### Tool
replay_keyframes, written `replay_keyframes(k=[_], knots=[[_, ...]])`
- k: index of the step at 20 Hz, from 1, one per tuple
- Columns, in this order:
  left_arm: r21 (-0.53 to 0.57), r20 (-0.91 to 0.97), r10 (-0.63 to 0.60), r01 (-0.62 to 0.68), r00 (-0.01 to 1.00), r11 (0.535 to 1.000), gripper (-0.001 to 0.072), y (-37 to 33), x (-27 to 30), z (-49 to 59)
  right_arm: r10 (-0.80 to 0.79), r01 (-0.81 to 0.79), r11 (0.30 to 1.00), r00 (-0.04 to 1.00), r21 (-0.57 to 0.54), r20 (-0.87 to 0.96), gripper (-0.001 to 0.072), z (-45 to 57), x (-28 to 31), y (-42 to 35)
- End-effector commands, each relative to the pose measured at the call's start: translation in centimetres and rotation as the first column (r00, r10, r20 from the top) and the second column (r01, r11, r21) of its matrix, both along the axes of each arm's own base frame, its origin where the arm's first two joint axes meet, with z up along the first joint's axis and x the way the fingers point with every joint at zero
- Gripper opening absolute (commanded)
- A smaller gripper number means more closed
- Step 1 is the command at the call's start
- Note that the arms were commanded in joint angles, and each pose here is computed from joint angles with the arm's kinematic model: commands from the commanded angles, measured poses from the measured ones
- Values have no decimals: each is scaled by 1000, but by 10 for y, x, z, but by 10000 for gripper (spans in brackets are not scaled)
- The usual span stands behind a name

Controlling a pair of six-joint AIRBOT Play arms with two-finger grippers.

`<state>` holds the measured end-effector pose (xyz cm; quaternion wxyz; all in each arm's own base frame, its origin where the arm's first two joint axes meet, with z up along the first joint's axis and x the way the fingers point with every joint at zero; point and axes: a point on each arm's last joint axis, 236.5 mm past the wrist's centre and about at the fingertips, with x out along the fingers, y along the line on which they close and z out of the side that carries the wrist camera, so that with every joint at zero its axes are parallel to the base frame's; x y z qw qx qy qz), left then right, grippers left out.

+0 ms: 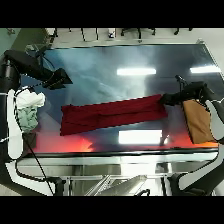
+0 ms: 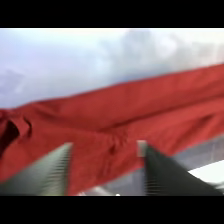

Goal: Fold the shirts.

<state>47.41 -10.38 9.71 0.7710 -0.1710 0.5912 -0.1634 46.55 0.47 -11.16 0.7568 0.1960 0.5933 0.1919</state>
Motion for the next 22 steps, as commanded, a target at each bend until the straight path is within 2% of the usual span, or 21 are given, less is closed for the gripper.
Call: replay_keyframes(k=[1, 2, 3, 9, 17, 22], knots=[[7, -44, -63, 63, 997, 998, 234, -16, -19, 7, 36, -30, 997, 996, 78, -84, 213, -16, -15, 15], [8, -37, -80, 80, 996, 997, 35, -23, -22, 10, 42, -33, 995, 994, 91, -99, 107, -19, -18, 18], [9, -20, -96, 96, 995, 995, 14, -33, -25, 14, 50, -40, 994, 994, 102, -94, 23, -18, -18, 20], [-17, 118, -177, 180, 977, 984, 15, -111, -50, 24, 56, -51, 988, 998, 143, -29, 21, 32, -15, 23], [-14, 99, -315, 318, 944, 948, 14, -278, -89, -149, 139, -164, 972, 978, 168, 153, 21, 188, -63, 29], [-74, -9, -372, 371, 928, 926, 14, -344, -104, -200, 176, -215, 965, 956, 150, 235, 21, 252, -85, 42]])
